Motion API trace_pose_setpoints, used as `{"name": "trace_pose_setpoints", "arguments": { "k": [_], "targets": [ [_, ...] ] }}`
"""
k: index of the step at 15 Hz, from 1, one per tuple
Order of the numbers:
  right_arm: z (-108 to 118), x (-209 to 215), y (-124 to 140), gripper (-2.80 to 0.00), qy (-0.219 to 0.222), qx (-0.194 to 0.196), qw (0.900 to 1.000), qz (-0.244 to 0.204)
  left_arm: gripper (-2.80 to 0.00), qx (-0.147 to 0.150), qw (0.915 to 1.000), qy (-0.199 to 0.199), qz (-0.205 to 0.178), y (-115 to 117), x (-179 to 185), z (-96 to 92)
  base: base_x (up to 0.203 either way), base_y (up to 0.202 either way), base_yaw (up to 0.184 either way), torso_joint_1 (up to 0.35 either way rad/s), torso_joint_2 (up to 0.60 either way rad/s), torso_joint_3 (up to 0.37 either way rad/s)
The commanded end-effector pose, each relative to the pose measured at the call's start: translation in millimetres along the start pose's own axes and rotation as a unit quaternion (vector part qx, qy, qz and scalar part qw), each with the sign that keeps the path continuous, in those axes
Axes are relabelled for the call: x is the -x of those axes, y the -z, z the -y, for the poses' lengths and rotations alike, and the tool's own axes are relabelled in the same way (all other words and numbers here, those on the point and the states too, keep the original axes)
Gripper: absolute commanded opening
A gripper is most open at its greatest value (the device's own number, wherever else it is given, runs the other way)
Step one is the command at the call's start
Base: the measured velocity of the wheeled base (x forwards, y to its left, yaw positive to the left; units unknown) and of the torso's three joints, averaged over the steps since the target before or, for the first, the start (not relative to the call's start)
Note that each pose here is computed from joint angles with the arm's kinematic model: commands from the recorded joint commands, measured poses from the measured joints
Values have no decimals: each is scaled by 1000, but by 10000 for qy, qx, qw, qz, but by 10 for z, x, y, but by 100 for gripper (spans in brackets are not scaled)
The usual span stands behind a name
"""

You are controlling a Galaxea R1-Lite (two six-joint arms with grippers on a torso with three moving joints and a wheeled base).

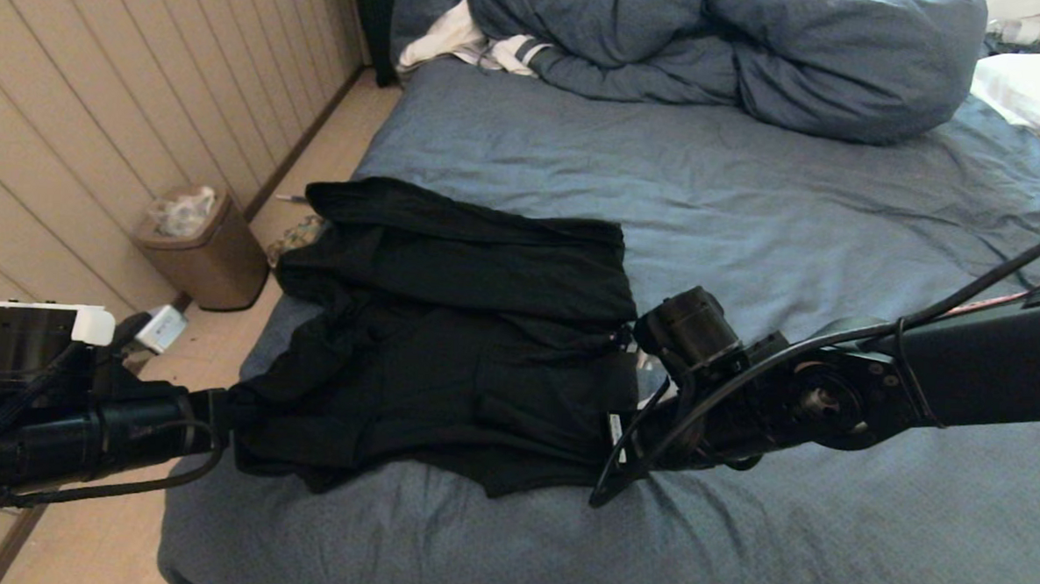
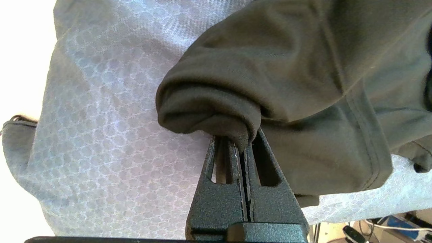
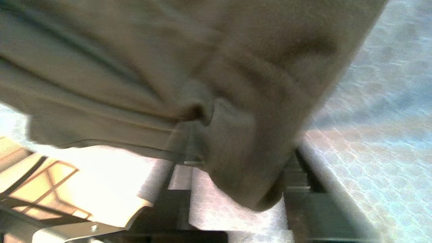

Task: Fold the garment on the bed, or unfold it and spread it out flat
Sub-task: Unford the black T-shirt

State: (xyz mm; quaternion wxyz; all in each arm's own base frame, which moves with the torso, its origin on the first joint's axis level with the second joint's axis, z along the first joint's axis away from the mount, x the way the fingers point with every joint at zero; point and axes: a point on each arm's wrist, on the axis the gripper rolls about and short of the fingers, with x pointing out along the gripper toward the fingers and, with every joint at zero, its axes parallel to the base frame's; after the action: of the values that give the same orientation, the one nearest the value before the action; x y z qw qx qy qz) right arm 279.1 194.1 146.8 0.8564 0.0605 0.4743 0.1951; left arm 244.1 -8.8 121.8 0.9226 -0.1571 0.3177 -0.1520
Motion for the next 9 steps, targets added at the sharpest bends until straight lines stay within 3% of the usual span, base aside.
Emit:
{"name": "trace_pose_setpoints", "arguments": {
  "k": [1, 6, 9],
  "targets": [
    [-16, 24, -16, -280, -40, -3, 10000, 46, -280, -33, 10000, 47, 16, -15, -12, 21, 0, 0, 0, 0, 0, 0],
    [-53, 236, -102, -280, -171, -43, 9991, 379, -280, -97, 9997, -64, 201, -91, 21, 41, 0, 0, 0, 0, 0, 0],
    [-1, 474, -21, -280, -200, -33, 9985, 500, -280, -100, 9998, -96, 113, 8, 99, 55, 0, 0, 0, 0, 0, 0]
  ]
}}
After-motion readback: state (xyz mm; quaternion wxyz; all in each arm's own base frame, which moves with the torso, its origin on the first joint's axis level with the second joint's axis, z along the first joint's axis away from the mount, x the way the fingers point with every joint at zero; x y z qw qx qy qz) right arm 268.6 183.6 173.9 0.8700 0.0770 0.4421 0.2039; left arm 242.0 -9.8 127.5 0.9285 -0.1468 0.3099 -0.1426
